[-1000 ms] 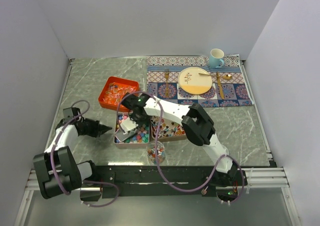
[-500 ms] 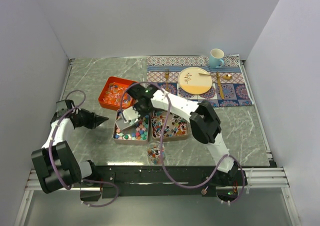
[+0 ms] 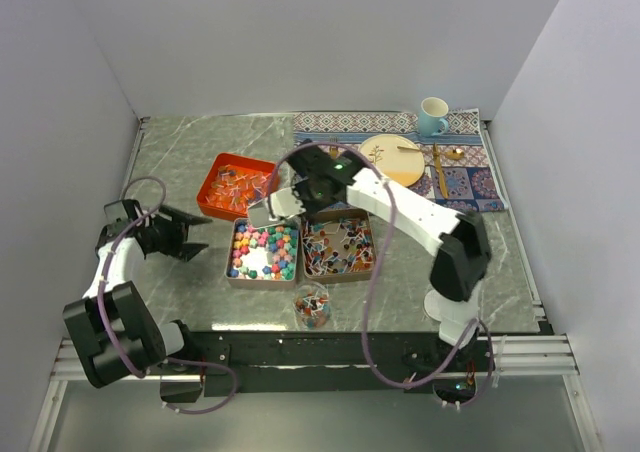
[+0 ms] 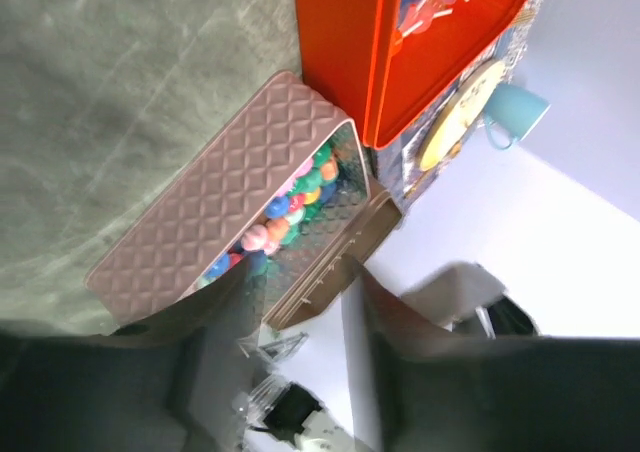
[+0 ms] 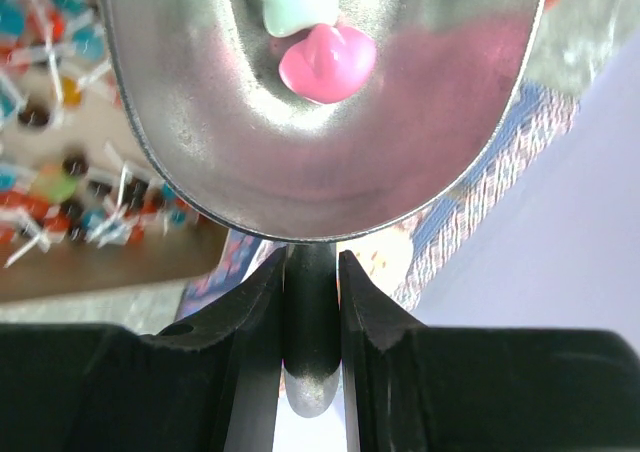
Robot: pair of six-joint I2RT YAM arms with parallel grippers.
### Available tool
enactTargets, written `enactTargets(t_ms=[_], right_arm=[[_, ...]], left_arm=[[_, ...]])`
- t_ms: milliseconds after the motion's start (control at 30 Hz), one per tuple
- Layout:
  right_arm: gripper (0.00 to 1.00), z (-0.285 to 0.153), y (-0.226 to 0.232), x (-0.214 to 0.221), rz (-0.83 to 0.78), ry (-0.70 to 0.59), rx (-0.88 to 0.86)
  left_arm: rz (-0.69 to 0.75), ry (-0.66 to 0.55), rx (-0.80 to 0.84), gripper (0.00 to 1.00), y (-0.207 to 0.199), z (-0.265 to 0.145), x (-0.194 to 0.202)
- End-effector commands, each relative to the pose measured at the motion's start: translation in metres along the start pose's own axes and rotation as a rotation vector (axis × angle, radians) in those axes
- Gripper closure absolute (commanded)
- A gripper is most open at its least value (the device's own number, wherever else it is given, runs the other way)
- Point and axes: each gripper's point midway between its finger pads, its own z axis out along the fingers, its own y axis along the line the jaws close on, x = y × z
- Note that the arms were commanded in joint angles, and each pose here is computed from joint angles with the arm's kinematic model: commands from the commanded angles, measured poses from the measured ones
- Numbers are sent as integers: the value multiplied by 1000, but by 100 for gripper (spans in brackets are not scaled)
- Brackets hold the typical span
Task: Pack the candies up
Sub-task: Place the fake candies in the packing bottle.
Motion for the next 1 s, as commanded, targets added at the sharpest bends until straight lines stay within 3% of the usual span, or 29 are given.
enactTargets(t_ms=[0, 433, 700, 967], right_arm=[[100, -66, 11, 23, 63, -16, 94], [100, -119, 120, 90, -33, 216, 53], [100, -121, 152, 77, -135, 292, 12], [100, -117, 151, 63, -183, 408, -3]], left_arm=[[107, -45, 99, 3, -20, -9, -9], [82, -150, 61, 4, 3, -14, -19], [71, -163, 78, 4, 6, -17, -16], [68, -165, 91, 4, 9, -19, -10]])
